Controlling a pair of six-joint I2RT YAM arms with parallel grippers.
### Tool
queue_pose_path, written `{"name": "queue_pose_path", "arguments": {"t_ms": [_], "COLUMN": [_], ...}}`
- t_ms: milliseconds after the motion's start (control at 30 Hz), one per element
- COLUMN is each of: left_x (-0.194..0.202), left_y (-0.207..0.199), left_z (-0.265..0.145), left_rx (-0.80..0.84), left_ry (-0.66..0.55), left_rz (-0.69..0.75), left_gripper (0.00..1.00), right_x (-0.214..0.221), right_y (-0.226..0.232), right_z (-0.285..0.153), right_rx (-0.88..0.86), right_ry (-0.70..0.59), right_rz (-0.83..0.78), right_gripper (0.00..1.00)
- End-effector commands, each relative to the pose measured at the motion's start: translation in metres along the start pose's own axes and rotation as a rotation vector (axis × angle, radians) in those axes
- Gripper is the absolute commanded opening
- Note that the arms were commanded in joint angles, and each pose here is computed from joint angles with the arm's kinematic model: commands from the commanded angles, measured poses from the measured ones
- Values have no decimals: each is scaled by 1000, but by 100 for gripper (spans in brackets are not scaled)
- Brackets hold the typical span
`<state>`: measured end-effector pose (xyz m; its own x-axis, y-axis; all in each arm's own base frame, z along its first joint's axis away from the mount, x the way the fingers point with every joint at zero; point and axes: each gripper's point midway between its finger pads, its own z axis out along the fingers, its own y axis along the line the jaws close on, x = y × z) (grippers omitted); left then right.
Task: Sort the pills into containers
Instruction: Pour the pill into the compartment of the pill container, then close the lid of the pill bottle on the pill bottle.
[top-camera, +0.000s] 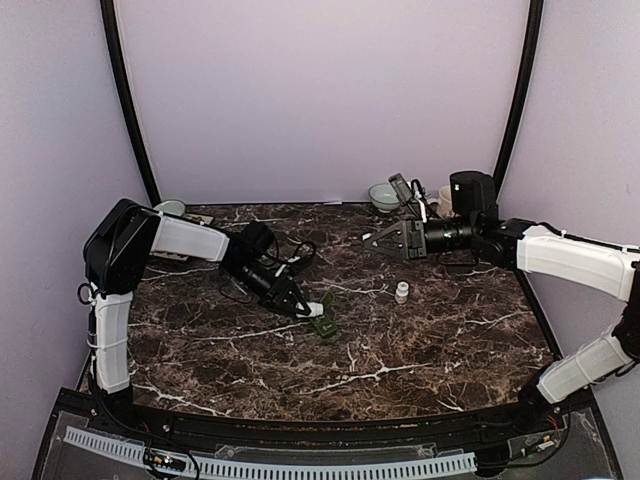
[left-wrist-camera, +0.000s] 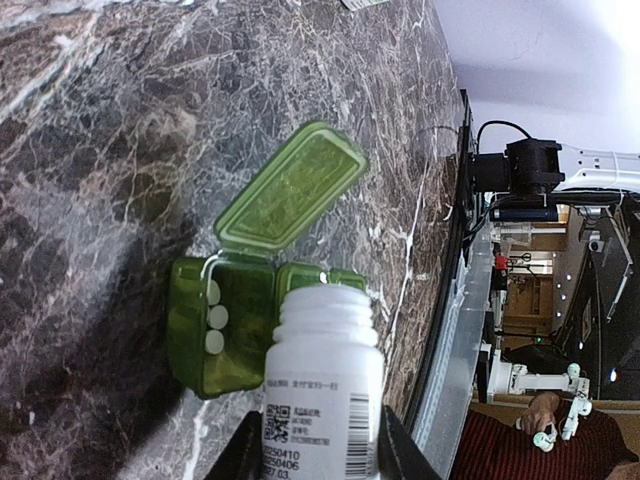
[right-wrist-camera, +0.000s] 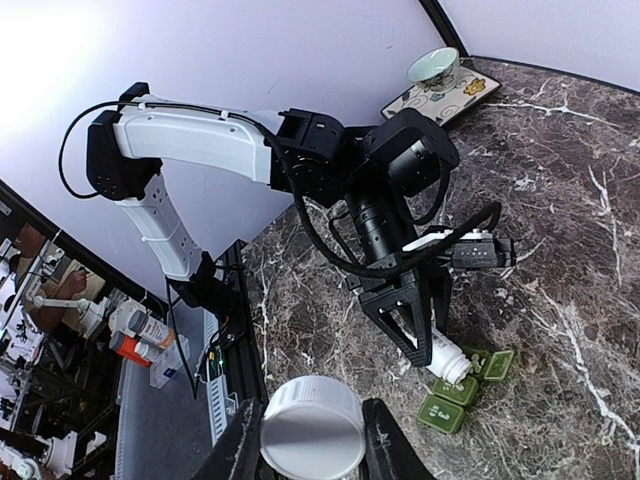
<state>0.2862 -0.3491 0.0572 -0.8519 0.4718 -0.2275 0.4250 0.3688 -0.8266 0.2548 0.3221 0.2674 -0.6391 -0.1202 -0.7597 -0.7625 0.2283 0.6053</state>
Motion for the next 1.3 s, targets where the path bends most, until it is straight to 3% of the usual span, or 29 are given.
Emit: {"name": "queue_pose_path", "arguments": {"t_ms": [0,767,1267], "left_x": [-2,-13,-29], "left_y": [-13,-40,-82], "left_z": [-12,-30,-52], "left_rx": [39,199,291], "left_ry": [-41,-170,-235], "left_rz": [27,86,161], "left_gripper": [0,0,0], "right_x": [-14,-6,-3], "right_y": [1,-10,-11], "right_z": [-1,12,22], "right_rx": [8,15,-2], "right_ry": [-28,-6,11], "right_rz": [-32,32,50], "right_gripper": [21,20,20]}}
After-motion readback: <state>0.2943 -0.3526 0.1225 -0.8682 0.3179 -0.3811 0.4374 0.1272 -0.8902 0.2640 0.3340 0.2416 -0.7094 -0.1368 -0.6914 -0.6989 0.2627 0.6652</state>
